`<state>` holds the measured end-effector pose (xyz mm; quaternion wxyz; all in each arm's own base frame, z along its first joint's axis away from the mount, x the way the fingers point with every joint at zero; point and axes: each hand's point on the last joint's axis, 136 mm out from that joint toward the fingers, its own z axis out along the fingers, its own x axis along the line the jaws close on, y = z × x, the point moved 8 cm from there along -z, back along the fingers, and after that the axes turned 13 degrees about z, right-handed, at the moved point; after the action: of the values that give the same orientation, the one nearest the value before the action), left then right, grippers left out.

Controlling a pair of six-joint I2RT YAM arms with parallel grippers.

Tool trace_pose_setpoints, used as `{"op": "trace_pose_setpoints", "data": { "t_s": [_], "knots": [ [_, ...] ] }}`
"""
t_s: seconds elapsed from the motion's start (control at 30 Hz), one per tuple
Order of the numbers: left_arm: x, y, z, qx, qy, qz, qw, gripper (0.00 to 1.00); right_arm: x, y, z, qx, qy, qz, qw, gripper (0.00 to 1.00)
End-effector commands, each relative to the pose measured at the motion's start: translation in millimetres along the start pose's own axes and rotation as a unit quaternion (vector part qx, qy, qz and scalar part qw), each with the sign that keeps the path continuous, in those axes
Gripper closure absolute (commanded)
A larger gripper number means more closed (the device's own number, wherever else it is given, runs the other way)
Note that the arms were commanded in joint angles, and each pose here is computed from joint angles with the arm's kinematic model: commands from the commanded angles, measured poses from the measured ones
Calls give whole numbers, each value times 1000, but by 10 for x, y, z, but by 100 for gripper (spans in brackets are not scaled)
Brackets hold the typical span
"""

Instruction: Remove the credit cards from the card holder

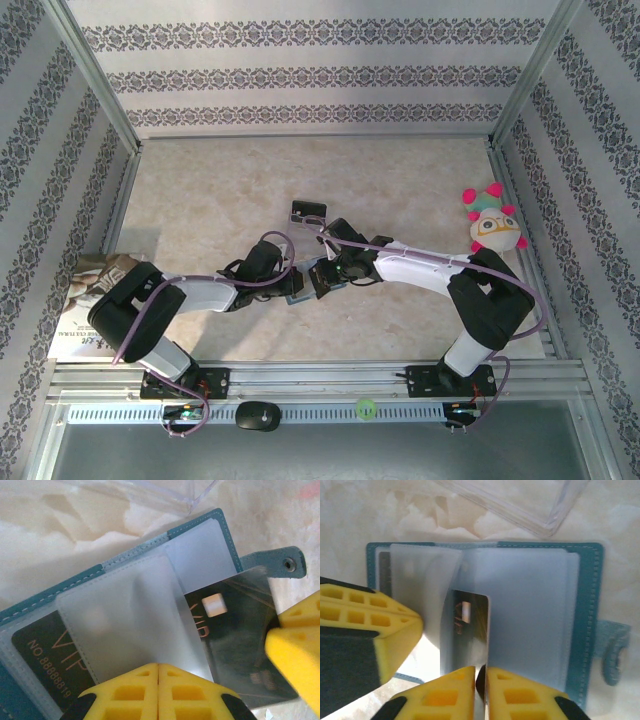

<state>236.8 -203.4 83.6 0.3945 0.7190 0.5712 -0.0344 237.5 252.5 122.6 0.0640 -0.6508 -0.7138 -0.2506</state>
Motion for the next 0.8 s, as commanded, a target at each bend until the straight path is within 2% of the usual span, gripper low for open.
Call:
{"op": "trace_pose_setpoints", "data": {
  "t_s": [0.0,0.13,0.2,0.3,0.37,0.47,0.6,0.77],
  "knots": [
    [-18,-22,63,6,-5,-1,1000,93,30,-5,44,9,18,7,1000,81],
    [-10,-37,48,7,-2,1,1000,94,29,3,46,9,28,15,999,77],
    [-9,-44,35,7,-1,0,1000,94,9,12,37,4,22,15,1000,81],
    [-2,-60,-7,8,4,-1,1000,94,-26,29,-4,-5,5,10,1000,93],
    [4,-58,-77,1,7,-3,1000,87,-48,49,-90,-18,-8,4,1000,100],
    [-23,-6,-243,-21,4,-3,1000,72,-34,96,-302,-41,-5,-11,999,100],
    [-113,159,-520,-56,-5,9,998,60,74,175,-621,-69,28,-46,996,100],
    [-144,318,-841,-78,4,24,997,49,389,446,-956,-100,64,-153,981,100]
  ]
}}
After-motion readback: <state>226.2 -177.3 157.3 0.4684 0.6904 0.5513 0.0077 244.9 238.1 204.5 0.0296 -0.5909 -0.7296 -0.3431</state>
